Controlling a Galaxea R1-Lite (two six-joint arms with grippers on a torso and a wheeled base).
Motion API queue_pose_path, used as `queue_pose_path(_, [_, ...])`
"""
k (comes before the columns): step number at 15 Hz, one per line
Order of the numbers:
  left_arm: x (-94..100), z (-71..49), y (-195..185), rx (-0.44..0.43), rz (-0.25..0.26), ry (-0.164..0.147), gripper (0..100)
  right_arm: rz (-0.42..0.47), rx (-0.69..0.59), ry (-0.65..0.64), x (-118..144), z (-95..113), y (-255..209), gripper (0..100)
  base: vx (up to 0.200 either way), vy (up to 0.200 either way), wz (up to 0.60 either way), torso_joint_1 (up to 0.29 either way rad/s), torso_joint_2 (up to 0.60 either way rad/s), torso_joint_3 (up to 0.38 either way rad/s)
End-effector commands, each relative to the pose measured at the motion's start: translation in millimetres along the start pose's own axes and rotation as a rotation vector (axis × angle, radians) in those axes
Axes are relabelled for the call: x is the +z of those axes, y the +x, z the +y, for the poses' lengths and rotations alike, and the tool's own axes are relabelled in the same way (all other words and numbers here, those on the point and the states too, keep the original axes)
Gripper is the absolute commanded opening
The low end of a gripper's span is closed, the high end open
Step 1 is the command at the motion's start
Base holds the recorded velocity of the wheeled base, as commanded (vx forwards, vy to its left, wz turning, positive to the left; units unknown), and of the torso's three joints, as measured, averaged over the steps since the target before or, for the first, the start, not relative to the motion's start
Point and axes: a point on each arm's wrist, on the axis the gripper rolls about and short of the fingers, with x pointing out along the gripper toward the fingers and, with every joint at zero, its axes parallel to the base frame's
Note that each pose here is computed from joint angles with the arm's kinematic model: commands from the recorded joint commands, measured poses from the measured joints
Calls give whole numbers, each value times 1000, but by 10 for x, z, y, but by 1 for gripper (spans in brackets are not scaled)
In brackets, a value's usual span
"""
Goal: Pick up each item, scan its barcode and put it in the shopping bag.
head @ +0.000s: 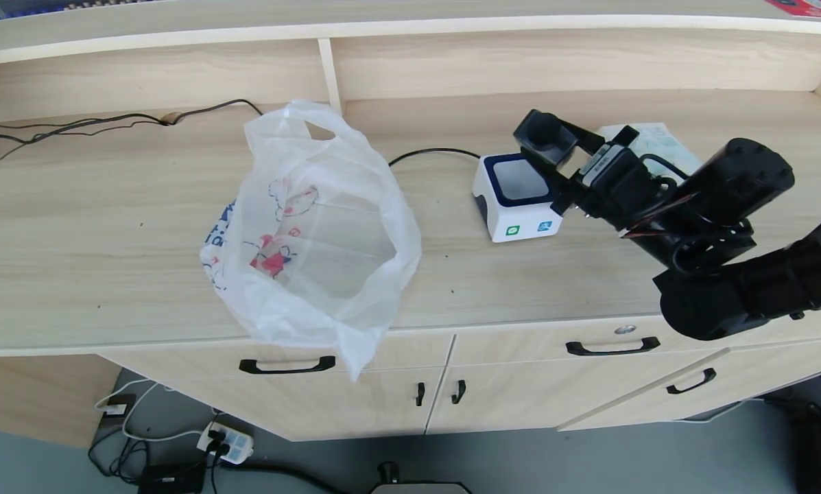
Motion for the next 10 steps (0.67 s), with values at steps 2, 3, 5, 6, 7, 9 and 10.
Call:
queue_pose_path(2, [-1,0,0,0,1,0,100,-25,-19,26,184,10,66,0,0,0,0,0,0,0])
queue_pose_path(3, [-1,0,0,0,1,0,100,-50,-13,46,290,45,98,0,0,0,0,0,0,0])
queue_pose_path(5, [1,0,0,0,-1,0,100,-65,-3,87,460,123,109,0,0,0,0,0,0,0])
queue_pose_path(6, [1,0,0,0,-1,0,100,-38,-4,187,686,296,103,0,0,0,0,0,0,0])
queue_pose_path(7, [1,0,1,0,1,0,100,-24,-3,278,856,431,103,0,0,0,0,0,0,0])
queue_pose_path(9, [1,0,1,0,1,-1,100,-35,-53,454,1283,506,187,0,0,0,0,0,0,0])
queue_pose_path(10, [1,0,0,0,-1,-1,100,-55,-65,532,1454,528,221,0,0,0,0,0,0,0])
